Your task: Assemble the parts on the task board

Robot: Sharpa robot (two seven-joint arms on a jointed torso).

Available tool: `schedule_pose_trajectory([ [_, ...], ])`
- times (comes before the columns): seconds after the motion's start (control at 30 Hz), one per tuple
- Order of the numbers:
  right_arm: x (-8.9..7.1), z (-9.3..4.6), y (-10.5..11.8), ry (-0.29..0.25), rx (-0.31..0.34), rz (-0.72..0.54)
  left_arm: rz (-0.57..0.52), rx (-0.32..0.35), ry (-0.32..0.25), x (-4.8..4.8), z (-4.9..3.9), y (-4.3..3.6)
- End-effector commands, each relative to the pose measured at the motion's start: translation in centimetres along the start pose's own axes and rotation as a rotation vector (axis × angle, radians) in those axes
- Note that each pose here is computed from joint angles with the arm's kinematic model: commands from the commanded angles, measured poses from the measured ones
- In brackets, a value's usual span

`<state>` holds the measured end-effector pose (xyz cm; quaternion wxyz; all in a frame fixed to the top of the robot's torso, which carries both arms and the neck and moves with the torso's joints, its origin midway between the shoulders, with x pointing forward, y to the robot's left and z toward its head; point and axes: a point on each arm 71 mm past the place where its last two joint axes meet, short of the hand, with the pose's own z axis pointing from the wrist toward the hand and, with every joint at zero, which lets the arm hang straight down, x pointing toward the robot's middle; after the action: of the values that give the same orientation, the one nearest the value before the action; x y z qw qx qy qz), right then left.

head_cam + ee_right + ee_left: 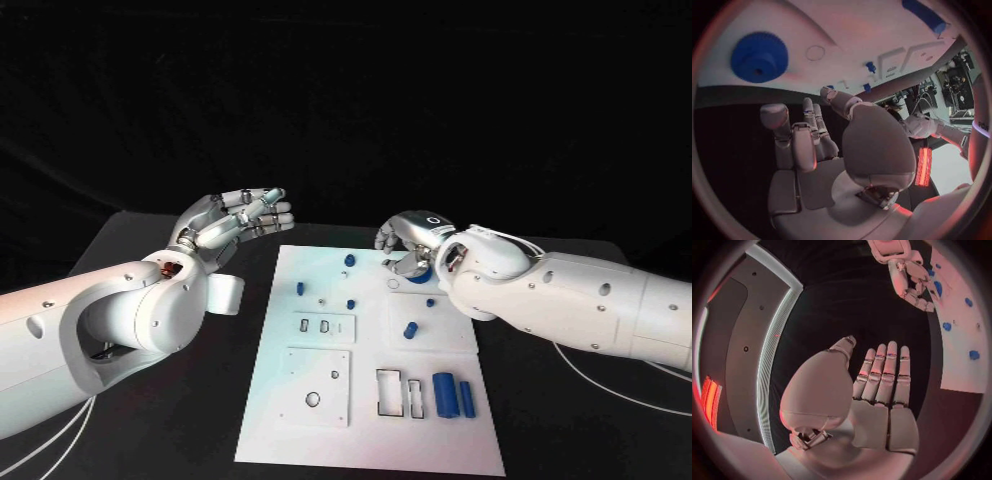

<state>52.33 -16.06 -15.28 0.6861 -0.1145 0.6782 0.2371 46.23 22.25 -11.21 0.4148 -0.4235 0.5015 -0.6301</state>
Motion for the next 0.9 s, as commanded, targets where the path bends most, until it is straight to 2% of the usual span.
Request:
schedule_pose_trajectory([
  [0.03, -1.0, -1.2, -1.8, -0.003, 0.091, 0.102, -0.012, 0.004, 0.017, 0.11, 0.06, -0.11],
  [0.17, -1.5, -2.7, -3.8, 0.048, 0.16, 0.163, -0.013, 0.004, 0.017, 0.06, 0.09, -0.09],
  [0.33, -1.5, -3.5, -5.5, 0.094, 0.215, 0.192, -0.013, 0.003, 0.017, 0.01, 0.15, -0.05],
  [0.6, -1.2, -3.4, -6.6, 0.124, 0.251, 0.192, -0.013, 0.002, 0.017, -0.02, 0.2, -0.01],
  [0.9, -0.3, -2.8, -6.3, 0.149, 0.247, 0.179, -0.013, 0.001, 0.016, -0.08, 0.23, 0.0],
])
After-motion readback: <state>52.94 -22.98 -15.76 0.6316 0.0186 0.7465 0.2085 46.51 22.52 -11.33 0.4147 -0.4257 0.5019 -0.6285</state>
